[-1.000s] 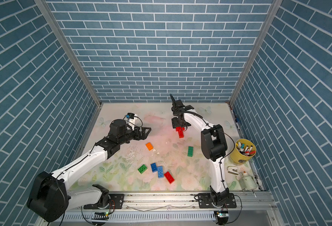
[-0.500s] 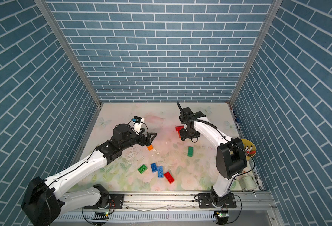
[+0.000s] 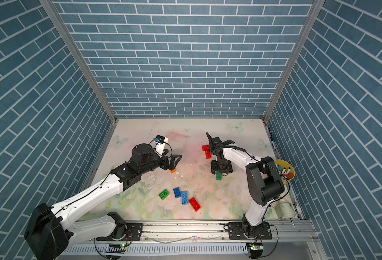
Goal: Assemble a rectangle with lego
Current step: Pick up the lego brick from the center of the board.
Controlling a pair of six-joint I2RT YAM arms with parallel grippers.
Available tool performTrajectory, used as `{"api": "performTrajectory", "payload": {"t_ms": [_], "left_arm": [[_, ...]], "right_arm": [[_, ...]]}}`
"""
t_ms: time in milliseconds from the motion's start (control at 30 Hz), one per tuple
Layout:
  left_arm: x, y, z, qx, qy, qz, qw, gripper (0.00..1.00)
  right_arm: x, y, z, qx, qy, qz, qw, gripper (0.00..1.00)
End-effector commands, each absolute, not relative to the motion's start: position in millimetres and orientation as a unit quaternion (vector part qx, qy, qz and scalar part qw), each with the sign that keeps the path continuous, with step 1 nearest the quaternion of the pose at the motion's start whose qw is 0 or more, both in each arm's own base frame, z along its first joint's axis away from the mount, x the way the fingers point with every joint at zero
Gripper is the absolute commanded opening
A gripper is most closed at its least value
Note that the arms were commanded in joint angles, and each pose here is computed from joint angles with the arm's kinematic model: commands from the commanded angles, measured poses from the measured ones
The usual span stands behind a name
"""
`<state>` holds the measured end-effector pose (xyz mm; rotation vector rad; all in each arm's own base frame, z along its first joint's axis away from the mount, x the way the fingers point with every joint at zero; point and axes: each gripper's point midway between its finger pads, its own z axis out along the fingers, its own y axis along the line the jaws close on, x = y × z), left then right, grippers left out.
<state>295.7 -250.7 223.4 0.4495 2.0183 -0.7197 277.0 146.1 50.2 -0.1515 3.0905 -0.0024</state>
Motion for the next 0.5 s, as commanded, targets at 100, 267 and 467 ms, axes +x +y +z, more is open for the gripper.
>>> {"api": "performTrajectory", "payload": {"t_ms": [100,267,467], "left_arm": [[296.3,-250.5,231.8,0.185,0.815,-0.287,0.468,1.0],[294.8,-250.3,234.5,0.185,0.814,-0.289,0.47,1.0],[293.0,-250.8,236.6,0.182,0.813,-0.29,0.47,1.0]], "right_arm": [[286.3,144.7,32.6,-0.003,1.0,-0.017,0.022,0.64],[286.9,140.3,24.6,0.025,0.999,-0.031,0.021,0.49],[290.9,132.0,28.9,0.082,0.995,-0.047,0.046,0.32]]}}
